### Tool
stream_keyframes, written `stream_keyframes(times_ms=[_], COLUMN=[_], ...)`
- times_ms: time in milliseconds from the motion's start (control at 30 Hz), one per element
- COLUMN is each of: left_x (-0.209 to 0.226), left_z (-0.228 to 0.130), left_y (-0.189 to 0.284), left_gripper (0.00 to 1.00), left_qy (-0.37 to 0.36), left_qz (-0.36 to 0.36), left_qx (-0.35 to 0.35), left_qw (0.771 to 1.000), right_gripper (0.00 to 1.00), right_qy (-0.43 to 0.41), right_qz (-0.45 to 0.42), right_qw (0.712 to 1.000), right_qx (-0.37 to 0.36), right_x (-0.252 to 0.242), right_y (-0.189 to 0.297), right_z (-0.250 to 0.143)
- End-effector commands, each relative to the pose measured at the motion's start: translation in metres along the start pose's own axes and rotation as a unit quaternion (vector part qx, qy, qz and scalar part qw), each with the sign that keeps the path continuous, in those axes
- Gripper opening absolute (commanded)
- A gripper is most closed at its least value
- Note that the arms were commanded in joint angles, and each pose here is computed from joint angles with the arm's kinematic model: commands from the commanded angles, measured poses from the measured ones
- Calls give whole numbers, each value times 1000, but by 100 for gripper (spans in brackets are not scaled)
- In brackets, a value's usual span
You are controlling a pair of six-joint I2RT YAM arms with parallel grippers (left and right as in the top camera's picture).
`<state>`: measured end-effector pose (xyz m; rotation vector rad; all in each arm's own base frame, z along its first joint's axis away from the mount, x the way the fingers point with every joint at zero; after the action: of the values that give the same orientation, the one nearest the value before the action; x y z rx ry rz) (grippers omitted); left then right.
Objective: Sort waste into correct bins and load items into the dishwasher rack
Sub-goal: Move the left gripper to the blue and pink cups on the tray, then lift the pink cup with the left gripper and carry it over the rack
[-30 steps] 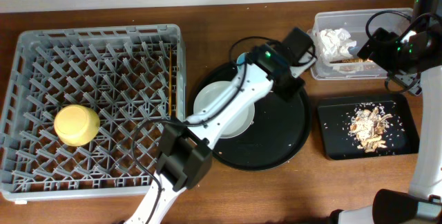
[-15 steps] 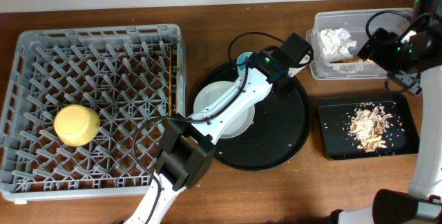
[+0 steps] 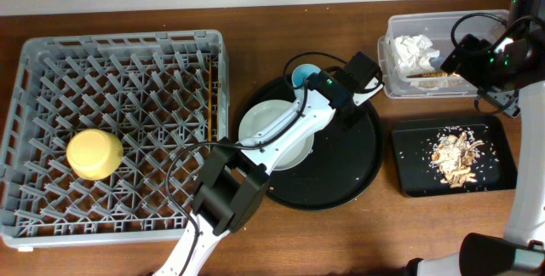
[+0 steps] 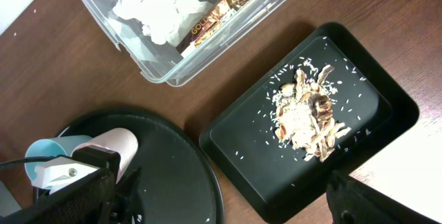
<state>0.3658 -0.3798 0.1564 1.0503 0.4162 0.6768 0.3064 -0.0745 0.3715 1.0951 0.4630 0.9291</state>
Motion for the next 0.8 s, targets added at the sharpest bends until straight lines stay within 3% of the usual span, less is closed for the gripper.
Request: stream_keyframes(times_ms=[0,133,333,600,667,767], left_x=[-2,-2,-4,15,36,91], left_z=[2,5,25,42,35,10], left_y=[6,12,61,205,242,286], left_gripper=[19,1,1,1,1,1], left_qy=[-5,35,63,123,167,291], left_qz=[-8,-8,-28,-49,-42,-16], left_qx=[-8,-12,-59,-197,-225,-236], left_qw=[1000,999,996,971,959,927], right_gripper=[99,99,99,99,99,99], right_qy=[4,4,4,4,4,4], right_qz=[-2,-2,-2,-2,-2,-2], right_qw=[1000,1000,1000,1000,1000,1000], right_qx=[-4,-4,-4,-4,-4,-4], right_x=[0,0,0,0,0,0], right_y=[1,1,1,1,1,1], right_z=[2,2,2,2,2,2])
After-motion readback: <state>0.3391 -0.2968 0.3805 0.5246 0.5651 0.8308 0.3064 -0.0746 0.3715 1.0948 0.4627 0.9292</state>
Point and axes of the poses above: each gripper's point midway between its finger pads, its own y axis back along the fingers, its own x axis along the line the jaws close on, z = x × y, the point moved 10 cm from there along y, back along the fingers, and after that the axes turned 6 degrees about y, right-handed, at the moved point
